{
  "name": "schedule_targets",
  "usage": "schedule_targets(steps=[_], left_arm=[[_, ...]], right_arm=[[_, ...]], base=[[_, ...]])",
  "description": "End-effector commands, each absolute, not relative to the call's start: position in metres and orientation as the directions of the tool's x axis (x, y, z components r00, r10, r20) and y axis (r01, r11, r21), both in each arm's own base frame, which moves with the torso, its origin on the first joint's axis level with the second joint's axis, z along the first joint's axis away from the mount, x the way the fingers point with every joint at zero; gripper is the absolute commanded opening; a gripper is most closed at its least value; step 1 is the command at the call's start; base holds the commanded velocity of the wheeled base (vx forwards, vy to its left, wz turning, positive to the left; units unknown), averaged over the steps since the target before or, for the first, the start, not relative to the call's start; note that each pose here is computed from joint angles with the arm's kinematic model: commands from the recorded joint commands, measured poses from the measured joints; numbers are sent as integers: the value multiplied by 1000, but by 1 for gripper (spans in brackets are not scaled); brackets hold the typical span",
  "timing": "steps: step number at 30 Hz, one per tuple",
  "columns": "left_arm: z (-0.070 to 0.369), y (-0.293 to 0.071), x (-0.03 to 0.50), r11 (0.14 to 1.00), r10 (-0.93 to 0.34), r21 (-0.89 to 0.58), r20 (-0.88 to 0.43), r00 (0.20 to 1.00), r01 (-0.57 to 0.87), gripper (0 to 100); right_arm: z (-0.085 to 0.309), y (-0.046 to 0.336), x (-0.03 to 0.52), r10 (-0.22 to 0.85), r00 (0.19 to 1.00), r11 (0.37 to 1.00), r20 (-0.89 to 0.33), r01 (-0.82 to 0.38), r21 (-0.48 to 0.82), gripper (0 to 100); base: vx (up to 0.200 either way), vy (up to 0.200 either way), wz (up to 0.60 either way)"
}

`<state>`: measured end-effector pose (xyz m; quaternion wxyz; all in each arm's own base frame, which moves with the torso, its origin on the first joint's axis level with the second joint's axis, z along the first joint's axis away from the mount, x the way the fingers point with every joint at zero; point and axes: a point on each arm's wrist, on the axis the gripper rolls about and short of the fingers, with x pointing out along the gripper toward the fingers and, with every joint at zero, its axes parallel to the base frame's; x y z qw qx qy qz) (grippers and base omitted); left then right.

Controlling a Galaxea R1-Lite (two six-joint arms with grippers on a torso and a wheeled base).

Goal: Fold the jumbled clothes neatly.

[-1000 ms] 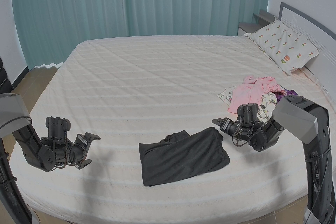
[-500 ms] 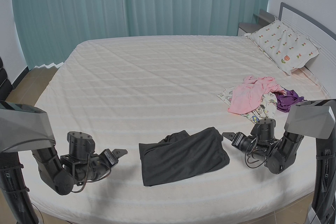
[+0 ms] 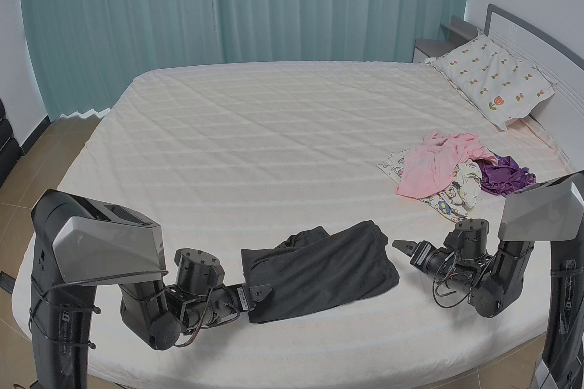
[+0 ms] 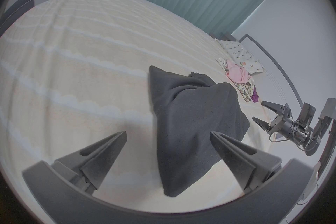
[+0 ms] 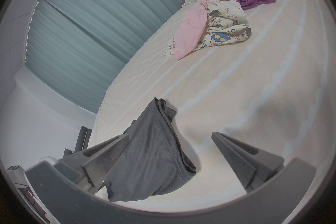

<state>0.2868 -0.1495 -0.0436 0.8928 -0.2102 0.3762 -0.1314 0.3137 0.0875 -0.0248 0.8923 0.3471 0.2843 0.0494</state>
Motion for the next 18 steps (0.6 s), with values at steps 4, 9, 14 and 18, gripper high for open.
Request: schedule_targets(steps=[4,9,14,18], left_arm=[[-54,-165,309,872,-423,-469,-581,695,138,100],[-60,-176,315,874,-438,-453,-581,686,175,100],[-58,-189,311,861,-471,-461,-564,679,215,100],[-58,-194,308,858,-480,-462,-565,671,225,0]], right_arm=[[-27,88,313,290,829,755,-479,110,647,100],[-26,88,313,290,830,754,-476,108,648,100],[-25,89,314,295,836,753,-464,96,651,100],[-25,89,314,295,837,751,-461,95,653,100]], base=[[0,0,0],[0,0,0],[0,0,0],[0,0,0]])
